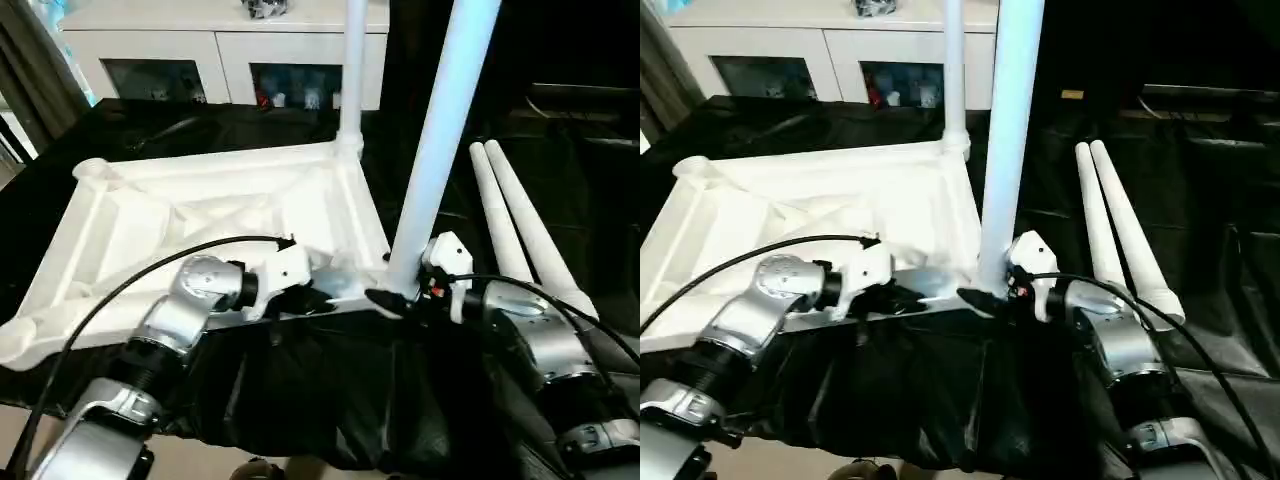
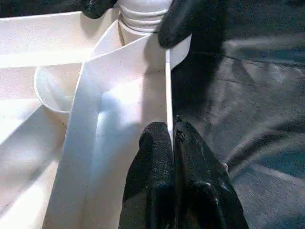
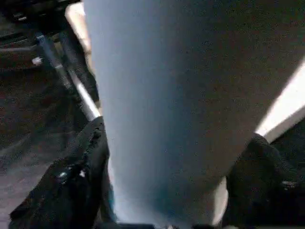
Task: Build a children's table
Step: Rotate leg to tighten, then rotate table base
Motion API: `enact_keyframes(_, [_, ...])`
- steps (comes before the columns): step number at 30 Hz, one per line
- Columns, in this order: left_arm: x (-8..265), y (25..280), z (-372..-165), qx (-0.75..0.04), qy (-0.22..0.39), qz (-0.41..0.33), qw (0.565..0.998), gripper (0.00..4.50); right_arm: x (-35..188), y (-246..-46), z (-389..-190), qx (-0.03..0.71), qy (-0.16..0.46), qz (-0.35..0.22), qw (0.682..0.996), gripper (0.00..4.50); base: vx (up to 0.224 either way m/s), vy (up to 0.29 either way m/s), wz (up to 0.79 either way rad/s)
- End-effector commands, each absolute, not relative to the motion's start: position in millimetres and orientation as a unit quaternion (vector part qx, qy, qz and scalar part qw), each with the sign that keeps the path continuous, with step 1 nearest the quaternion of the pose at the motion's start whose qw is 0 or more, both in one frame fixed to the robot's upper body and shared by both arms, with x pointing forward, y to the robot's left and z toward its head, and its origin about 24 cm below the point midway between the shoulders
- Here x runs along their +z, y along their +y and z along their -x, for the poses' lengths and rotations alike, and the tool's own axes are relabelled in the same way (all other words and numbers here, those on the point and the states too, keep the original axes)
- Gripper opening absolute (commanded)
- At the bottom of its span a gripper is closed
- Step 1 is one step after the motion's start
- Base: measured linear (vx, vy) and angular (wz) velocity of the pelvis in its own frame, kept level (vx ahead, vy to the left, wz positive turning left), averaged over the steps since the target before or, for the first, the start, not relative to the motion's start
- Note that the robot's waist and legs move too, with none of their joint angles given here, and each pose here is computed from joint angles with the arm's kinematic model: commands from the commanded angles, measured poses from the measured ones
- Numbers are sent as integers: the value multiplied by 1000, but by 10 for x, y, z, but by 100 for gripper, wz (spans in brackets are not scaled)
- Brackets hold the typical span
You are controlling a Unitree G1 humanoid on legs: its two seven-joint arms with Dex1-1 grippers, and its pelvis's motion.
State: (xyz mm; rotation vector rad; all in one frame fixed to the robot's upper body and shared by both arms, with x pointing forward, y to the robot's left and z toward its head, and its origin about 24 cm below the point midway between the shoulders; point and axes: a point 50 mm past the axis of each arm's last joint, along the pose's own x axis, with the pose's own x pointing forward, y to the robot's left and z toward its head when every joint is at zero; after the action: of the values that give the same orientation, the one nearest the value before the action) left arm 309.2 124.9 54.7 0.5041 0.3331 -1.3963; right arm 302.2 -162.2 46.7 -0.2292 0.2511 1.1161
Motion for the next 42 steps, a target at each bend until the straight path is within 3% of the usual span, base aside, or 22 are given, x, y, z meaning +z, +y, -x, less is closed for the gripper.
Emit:
enact_keyframes(1, [600,1297,-3121,-638,151,-244,715,0,453,-1612,-2995,546,133,107,820,320,0,0,0])
enact_keyframes(8, [605,1334,-3141,-636,152,-243,716,0,405,-1572,-2949,565,145,106,806,274,0,0,0])
enact_keyframes(15, [590,1156,-3222,-587,135,-219,768,0,326,-1458,-3017,468,129,79,871,269,0,0,0])
enact_keyframes(16, [567,1052,-3268,-556,136,-216,791,0,268,-1384,-3045,416,125,68,898,269,0,0,0])
enact_keyframes(19, [552,837,-3283,-535,126,-200,811,0,193,-1273,-3093,330,128,31,935,268,0,0,0])
enact_keyframes(22, [532,656,-3245,-540,116,-195,810,0,146,-1168,-3111,286,133,13,949,268,0,0,0])
enact_keyframes(24, [506,409,-3172,-547,103,-188,809,0,132,-995,-3140,244,135,5,960,268,0,0,0])
enact_keyframes(27, [491,289,-3137,-547,95,-195,809,0,154,-913,-3163,219,129,0,967,268,0,0,0])
enact_keyframes(28, [481,259,-3130,-545,95,-197,810,0,178,-905,-3181,208,122,0,970,303,0,0,0])
enact_keyframes(32, [452,260,-3118,-542,94,-204,810,0,235,-959,-3207,196,108,-14,975,348,0,0,0])
enact_keyframes(34, [437,299,-3117,-541,95,-206,810,0,256,-1050,-3203,190,100,8,977,373,0,0,0])
enact_keyframes(40, [481,355,-3166,-531,76,-194,821,0,371,-1384,-3154,168,70,62,981,373,0,0,0])
enact_keyframes(41, [501,363,-3191,-522,71,-186,829,44,386,-1447,-3130,167,67,69,981,383,0,0,0])
enact_keyframes(42, [514,366,-3205,-517,68,-178,835,44,391,-1490,-3106,166,65,75,981,383,0,0,0])
